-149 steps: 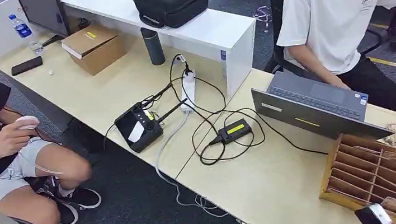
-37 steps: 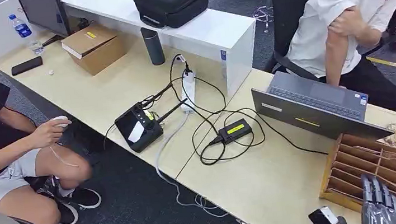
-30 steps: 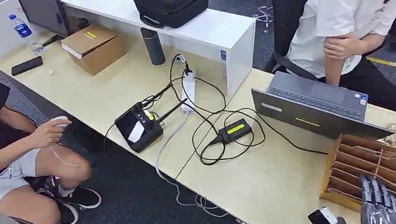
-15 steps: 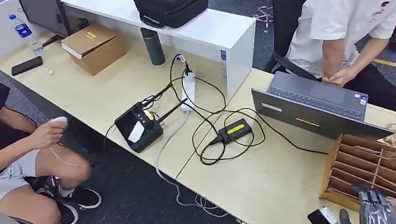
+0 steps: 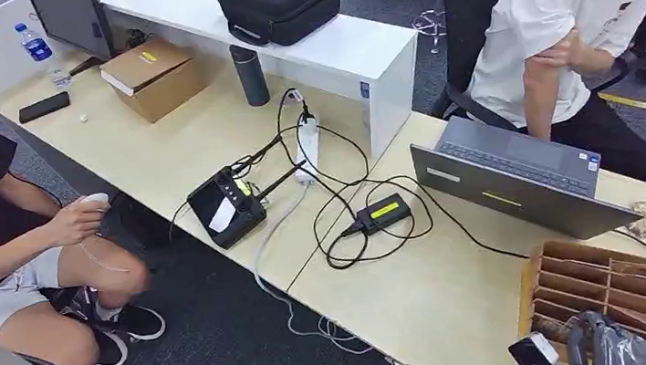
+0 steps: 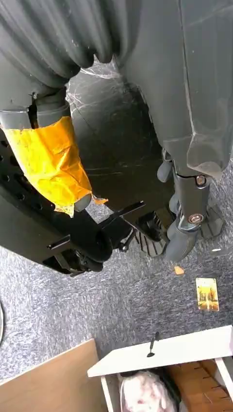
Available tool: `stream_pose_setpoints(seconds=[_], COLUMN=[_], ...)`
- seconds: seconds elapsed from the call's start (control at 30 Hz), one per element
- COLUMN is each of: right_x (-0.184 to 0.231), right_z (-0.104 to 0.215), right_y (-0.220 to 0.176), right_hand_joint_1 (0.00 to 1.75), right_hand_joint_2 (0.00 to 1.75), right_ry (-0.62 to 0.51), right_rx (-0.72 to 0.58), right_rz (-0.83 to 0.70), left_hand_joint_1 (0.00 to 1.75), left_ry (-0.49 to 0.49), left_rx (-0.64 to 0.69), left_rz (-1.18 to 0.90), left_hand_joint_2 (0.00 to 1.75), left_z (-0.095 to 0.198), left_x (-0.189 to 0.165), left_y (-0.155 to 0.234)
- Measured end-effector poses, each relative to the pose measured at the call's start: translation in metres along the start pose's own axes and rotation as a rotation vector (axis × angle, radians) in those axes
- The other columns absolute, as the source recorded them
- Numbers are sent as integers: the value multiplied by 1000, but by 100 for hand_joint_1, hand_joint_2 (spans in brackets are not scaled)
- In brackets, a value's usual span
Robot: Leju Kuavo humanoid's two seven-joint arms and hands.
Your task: Pass the card to the sensor for recognition and then transmit it.
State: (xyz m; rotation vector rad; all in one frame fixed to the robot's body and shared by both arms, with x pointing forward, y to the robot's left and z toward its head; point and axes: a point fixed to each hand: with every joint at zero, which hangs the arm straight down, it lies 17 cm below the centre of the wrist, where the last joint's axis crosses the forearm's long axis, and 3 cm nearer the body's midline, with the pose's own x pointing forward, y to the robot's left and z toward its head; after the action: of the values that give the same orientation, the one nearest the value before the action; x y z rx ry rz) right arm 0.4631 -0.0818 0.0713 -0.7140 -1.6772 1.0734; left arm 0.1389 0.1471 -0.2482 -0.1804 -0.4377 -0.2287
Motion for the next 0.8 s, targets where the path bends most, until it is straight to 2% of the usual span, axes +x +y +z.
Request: stream_pose_setpoints(seconds=[0.5,0.8], right_x=[6,7], right_z=[-2,-14], right_y=[-8,-49], right_hand_joint_1=[175,175], right_hand_joint_2=[175,175], right_ry=[-17,-32], right_rx=[-21,-93], right_rz=[-6,16], left_hand_joint_1=[0,0], left_ry=[-13,-12], left_rx=[21,27], left_rz=[-8,-3], left_hand_joint_2=[175,175], left_z=[-1,-1], left_x=[2,2], left_y=[2,4])
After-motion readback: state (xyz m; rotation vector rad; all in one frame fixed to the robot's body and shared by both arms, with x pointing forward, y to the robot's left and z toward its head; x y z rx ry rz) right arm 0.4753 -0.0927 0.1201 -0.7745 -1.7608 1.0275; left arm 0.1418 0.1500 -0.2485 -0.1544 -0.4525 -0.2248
